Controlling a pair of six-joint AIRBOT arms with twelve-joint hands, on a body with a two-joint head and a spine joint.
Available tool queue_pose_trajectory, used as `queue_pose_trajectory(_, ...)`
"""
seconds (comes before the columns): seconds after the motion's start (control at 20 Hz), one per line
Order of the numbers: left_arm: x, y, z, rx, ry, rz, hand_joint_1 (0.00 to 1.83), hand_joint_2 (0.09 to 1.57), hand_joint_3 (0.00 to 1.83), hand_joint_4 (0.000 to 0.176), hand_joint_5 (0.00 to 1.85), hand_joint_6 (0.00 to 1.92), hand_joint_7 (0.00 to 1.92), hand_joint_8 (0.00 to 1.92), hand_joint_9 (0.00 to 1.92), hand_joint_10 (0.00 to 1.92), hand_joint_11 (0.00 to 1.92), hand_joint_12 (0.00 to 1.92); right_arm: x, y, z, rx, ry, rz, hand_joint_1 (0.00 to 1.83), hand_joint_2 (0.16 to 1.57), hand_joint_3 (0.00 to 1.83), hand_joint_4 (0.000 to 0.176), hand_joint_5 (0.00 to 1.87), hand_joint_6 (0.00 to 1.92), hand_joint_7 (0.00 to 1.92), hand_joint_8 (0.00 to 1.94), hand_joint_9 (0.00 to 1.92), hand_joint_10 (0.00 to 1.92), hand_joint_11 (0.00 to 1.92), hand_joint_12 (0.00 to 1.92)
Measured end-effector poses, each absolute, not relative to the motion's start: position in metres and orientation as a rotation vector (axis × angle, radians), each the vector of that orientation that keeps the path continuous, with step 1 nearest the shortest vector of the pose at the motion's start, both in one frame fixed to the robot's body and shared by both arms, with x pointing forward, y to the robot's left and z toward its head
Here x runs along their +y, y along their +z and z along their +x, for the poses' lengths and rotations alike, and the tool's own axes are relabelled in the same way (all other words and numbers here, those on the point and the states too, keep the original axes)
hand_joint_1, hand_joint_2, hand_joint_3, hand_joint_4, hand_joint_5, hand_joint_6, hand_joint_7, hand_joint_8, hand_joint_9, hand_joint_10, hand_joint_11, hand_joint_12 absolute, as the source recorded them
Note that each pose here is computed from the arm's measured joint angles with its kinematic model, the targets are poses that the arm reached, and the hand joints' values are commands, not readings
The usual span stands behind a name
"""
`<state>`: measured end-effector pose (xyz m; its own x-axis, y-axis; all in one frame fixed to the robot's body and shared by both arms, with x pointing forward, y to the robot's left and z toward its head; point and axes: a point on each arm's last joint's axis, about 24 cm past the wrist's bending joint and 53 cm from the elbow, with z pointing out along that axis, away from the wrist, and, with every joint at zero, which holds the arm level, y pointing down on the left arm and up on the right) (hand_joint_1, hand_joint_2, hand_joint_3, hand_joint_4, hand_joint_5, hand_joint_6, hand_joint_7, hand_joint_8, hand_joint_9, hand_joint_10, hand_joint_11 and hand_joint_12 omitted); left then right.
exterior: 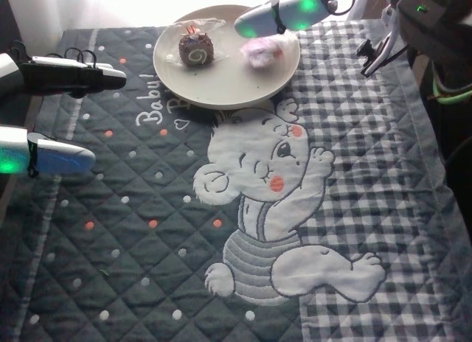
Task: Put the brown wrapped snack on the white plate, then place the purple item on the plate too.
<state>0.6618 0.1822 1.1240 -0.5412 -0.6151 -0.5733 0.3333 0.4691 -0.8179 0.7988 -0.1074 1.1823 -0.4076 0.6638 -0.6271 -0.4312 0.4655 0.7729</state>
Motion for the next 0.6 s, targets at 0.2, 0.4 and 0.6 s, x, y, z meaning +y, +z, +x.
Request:
queue_pose_trajectory(0.2,0.185,1.132,0.656,1.707,-1.291,-0.290,0.88,0.94,0.00,0.000,0.50,0.00,0.41,0.00,0.39,0.00,0.00,1.01,-0.109,1.191,0.779,1.588,1.245,0.176,0.72,0.75,0.00,0.176,0.00,0.00,0.00,0.00,0.00,0.00,0.00,0.02)
queue_pose_trajectory(0.4,0.203,1.166,0.641,1.567,-1.345,-0.319,0.87,0.98,0.01,0.016,0.40,0.00,0.40,0.00,0.39,0.00,0.00,1.13,-0.140,1.250,0.737,1.442,1.320,0.084,0.81,0.76,0.00,0.176,0.00,0.00,0.00,0.00,0.00,0.00,0.00,0.00)
queue_pose_trajectory(0.6,0.222,1.191,0.623,1.431,-1.391,-0.345,0.72,1.01,0.00,0.000,0.24,0.00,0.29,0.00,0.45,0.02,0.00,1.28,-0.161,1.284,0.700,1.320,1.337,0.036,0.88,0.78,0.00,0.176,0.00,0.00,0.08,0.01,0.01,0.00,0.00,0.00)
